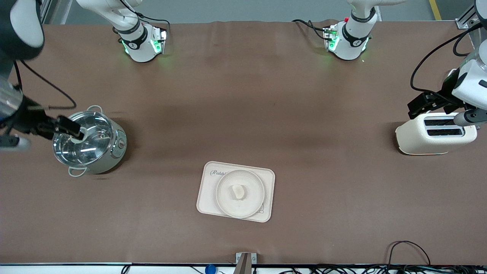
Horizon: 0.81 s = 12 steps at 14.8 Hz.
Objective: Place bun in plate and plate on tray
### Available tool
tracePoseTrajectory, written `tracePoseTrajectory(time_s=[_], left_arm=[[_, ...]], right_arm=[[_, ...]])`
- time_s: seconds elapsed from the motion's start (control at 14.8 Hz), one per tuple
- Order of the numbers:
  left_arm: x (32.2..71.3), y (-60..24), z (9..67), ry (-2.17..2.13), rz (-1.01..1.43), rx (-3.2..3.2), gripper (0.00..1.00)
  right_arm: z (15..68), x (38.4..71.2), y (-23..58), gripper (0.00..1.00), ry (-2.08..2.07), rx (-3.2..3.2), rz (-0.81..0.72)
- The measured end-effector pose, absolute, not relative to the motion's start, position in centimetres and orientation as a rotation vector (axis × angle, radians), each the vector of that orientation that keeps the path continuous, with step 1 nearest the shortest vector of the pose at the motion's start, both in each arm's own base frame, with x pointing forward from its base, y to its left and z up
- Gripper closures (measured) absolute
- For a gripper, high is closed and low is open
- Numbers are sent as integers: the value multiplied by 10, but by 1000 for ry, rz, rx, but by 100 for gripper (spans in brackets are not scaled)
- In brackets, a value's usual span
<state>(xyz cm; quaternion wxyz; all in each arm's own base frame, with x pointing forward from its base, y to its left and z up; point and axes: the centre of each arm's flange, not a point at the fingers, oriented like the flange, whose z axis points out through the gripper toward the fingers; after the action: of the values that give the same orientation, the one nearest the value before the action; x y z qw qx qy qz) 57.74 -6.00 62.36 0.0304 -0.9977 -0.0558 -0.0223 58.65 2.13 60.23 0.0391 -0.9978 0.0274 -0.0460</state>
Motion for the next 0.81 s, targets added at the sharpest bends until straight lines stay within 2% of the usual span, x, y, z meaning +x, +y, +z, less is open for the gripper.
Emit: tracePoseTrajectory(time_s=[0.2, 0.4, 0.54, 0.81], left_arm=[[577, -60, 624, -173, -68, -3077, 0], [577, -60, 624, -173, -68, -3077, 0], [577, -60, 624, -174, -69, -3077, 0], [577, -59, 624, -175, -69, -3077, 0]], right_arm=[[626, 533, 12, 0, 96, -3065, -175], [643, 498, 11, 0, 91, -3076, -148], [660, 492, 6, 0, 98, -3095, -144], [660, 507, 3, 0, 99, -3118, -144]])
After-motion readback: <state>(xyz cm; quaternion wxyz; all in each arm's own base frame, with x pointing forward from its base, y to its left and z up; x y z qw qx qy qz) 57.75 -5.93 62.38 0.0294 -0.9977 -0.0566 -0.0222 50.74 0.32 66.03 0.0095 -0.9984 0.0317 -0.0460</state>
